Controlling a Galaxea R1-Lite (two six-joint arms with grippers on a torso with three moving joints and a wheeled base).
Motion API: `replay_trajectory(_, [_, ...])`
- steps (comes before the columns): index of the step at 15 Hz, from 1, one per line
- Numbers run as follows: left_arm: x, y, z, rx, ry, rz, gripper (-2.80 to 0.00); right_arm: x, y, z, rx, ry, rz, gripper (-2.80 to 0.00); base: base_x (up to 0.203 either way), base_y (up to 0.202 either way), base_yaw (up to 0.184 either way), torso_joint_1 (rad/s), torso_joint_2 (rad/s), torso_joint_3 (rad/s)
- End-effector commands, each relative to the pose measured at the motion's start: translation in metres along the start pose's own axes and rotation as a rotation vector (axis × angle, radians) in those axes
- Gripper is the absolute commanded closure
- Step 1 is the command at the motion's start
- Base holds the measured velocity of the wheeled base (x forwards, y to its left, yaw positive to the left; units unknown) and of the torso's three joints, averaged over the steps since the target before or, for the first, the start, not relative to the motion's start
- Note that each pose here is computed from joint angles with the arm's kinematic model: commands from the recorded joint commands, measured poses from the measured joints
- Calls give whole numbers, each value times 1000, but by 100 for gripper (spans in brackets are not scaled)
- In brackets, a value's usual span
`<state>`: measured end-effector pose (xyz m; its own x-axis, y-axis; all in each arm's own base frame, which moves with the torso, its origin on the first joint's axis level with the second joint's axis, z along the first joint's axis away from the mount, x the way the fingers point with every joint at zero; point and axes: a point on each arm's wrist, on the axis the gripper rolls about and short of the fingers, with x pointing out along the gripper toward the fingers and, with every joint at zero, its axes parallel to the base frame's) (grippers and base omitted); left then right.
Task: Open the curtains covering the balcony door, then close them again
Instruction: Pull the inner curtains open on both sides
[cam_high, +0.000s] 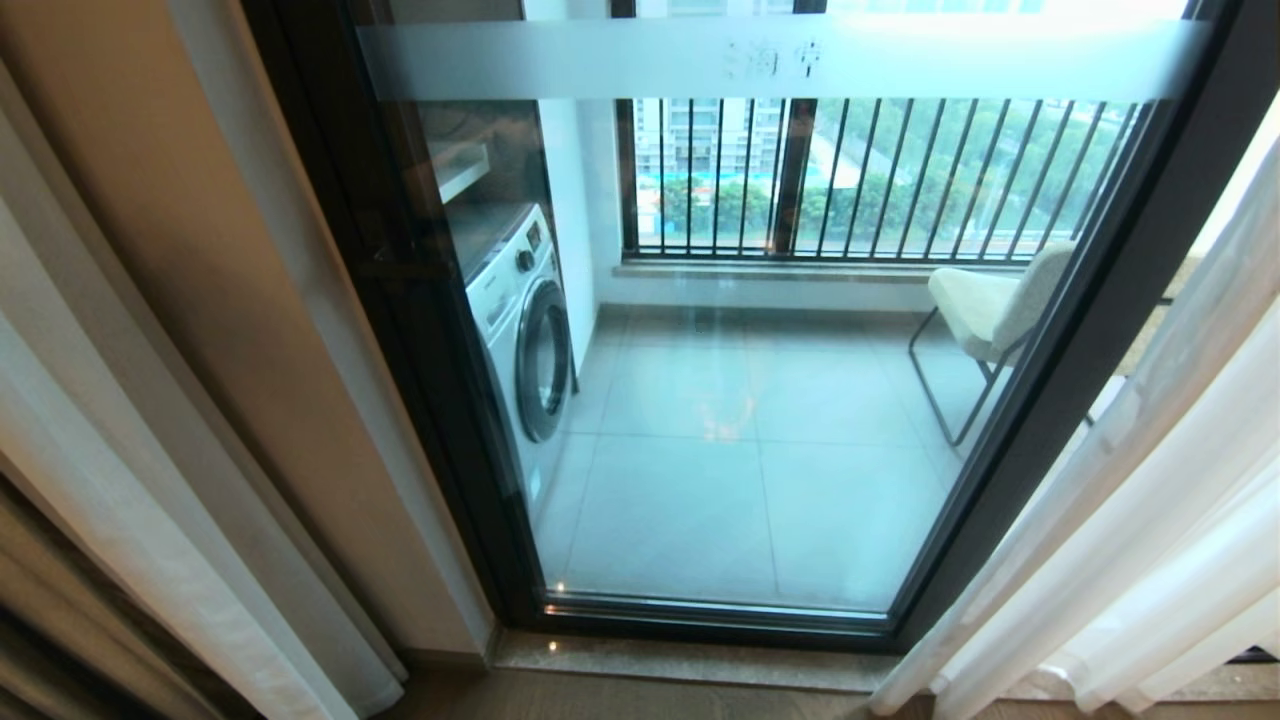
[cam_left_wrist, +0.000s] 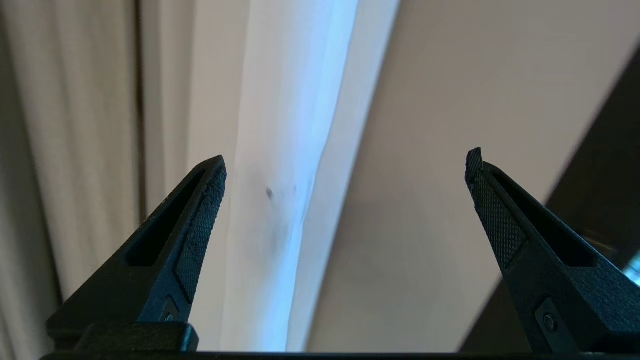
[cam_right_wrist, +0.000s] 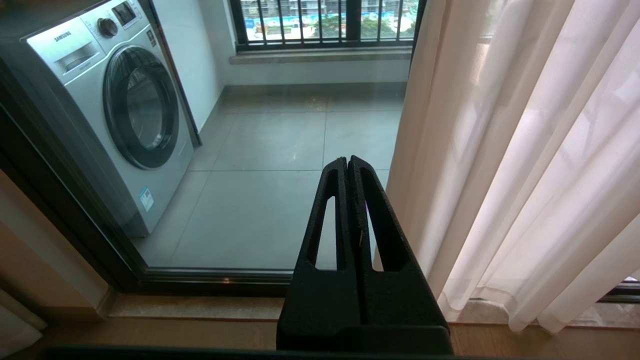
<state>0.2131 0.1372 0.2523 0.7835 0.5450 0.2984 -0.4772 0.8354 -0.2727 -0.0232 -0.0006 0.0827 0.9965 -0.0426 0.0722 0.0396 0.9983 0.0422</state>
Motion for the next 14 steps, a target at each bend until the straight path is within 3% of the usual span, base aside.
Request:
replay_trajectory(1, [9, 5, -14, 0, 15, 33, -280, 0, 0, 0, 0, 0, 0, 0, 0, 0, 0, 0, 0, 0])
replay_trajectory(6, [-1, 8, -27, 3, 68, 47, -280, 0, 0, 0, 0, 0, 0, 0, 0, 0, 0, 0, 0, 0])
replay_trajectory(13, [-47, 10, -62, -6, 144, 26, -280, 0, 0, 0, 0, 1, 0, 0, 0, 0, 0, 0, 0, 0])
replay_trajectory(14, [-54, 9, -61, -9, 134, 12, 0, 0, 0, 0, 0, 0, 0, 0, 0, 0, 0, 0, 0, 0])
